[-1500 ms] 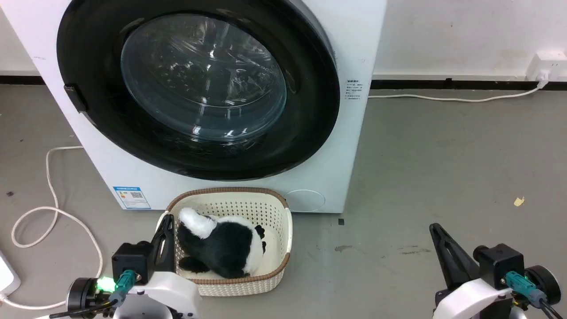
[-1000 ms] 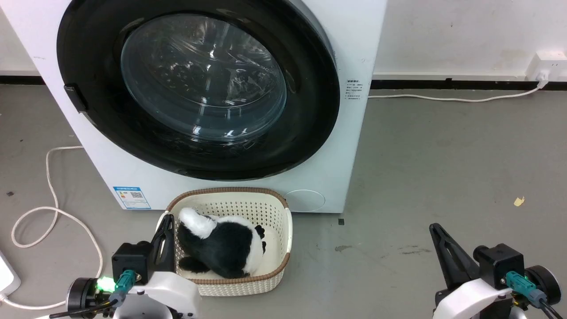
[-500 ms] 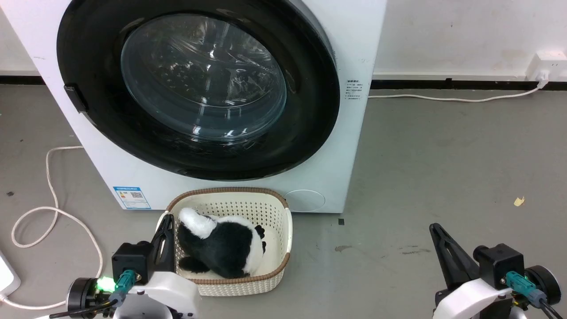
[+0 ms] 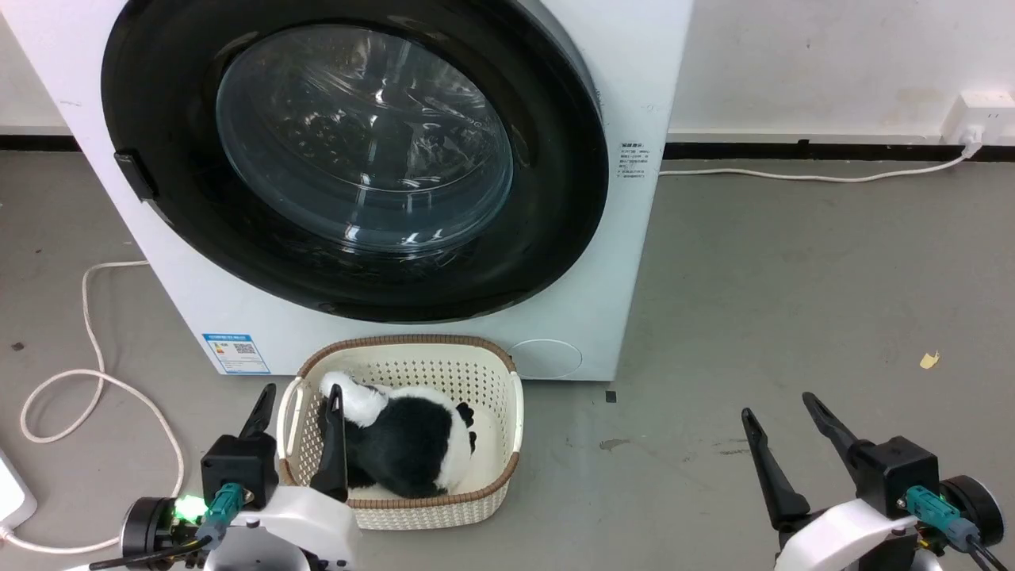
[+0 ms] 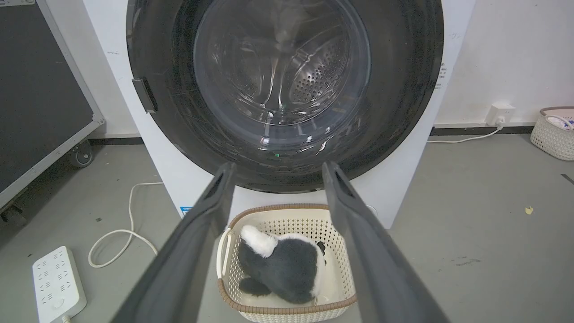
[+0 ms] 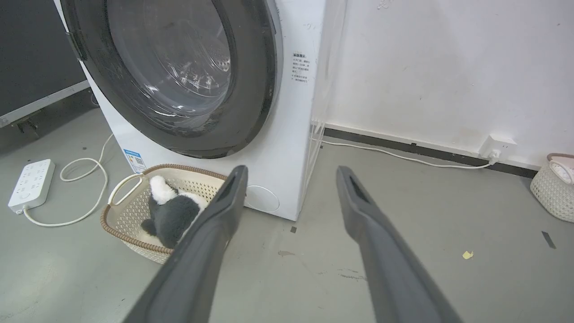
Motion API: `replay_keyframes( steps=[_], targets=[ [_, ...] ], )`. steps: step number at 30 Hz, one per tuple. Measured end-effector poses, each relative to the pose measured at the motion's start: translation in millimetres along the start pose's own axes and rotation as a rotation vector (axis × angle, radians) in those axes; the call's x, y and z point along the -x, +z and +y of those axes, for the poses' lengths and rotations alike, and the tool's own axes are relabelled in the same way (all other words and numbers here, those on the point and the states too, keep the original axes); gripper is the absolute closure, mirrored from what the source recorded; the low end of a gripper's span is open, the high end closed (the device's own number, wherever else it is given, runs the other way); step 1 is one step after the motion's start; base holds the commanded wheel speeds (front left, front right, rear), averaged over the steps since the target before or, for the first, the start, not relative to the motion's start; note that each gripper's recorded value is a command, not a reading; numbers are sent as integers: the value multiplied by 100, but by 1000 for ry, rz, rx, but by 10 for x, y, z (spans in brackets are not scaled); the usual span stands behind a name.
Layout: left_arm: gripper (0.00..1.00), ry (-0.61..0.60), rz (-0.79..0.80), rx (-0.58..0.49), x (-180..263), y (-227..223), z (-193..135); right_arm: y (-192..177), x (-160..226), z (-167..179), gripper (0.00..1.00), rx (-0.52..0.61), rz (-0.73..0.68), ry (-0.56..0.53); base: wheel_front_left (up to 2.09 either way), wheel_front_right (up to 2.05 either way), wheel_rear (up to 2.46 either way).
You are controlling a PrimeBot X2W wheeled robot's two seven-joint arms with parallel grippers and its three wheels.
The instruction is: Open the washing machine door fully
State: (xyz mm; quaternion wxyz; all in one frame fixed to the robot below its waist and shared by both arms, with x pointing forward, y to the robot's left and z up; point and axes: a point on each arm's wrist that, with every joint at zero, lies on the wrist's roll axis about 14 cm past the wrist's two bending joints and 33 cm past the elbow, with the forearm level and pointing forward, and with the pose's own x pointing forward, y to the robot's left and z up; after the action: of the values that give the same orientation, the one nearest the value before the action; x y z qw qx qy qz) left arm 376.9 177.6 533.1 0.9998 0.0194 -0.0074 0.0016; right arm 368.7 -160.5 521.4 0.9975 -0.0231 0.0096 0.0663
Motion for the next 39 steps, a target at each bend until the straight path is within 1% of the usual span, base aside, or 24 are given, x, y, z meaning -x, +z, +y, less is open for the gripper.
replay_keyframes(
  steps=[16,19,30,31,32,33,39],
  targets=[
    [0,-4,0,5,-26,-62,-34,-11,-61,13,0,-3,-15,8,0,0,0],
    [0,1,0,19,-56,-85,-27,-36,-116,4,0,-3,-14,14,0,0,0],
    [0,10,-5,28,-145,-120,-29,79,-403,-20,0,0,-59,42,0,0,0],
    [0,12,-6,29,-156,-118,-26,85,-428,-20,12,-2,-59,45,0,0,0],
    [0,14,-11,32,-169,-110,-22,87,-456,-20,29,-3,-57,49,0,0,0],
    [0,14,-14,34,-181,-106,-20,99,-484,-24,100,-4,-61,51,0,0,0],
    [0,21,-1,40,-202,-172,-20,177,-667,-23,100,-32,-79,66,0,0,0]
  ],
)
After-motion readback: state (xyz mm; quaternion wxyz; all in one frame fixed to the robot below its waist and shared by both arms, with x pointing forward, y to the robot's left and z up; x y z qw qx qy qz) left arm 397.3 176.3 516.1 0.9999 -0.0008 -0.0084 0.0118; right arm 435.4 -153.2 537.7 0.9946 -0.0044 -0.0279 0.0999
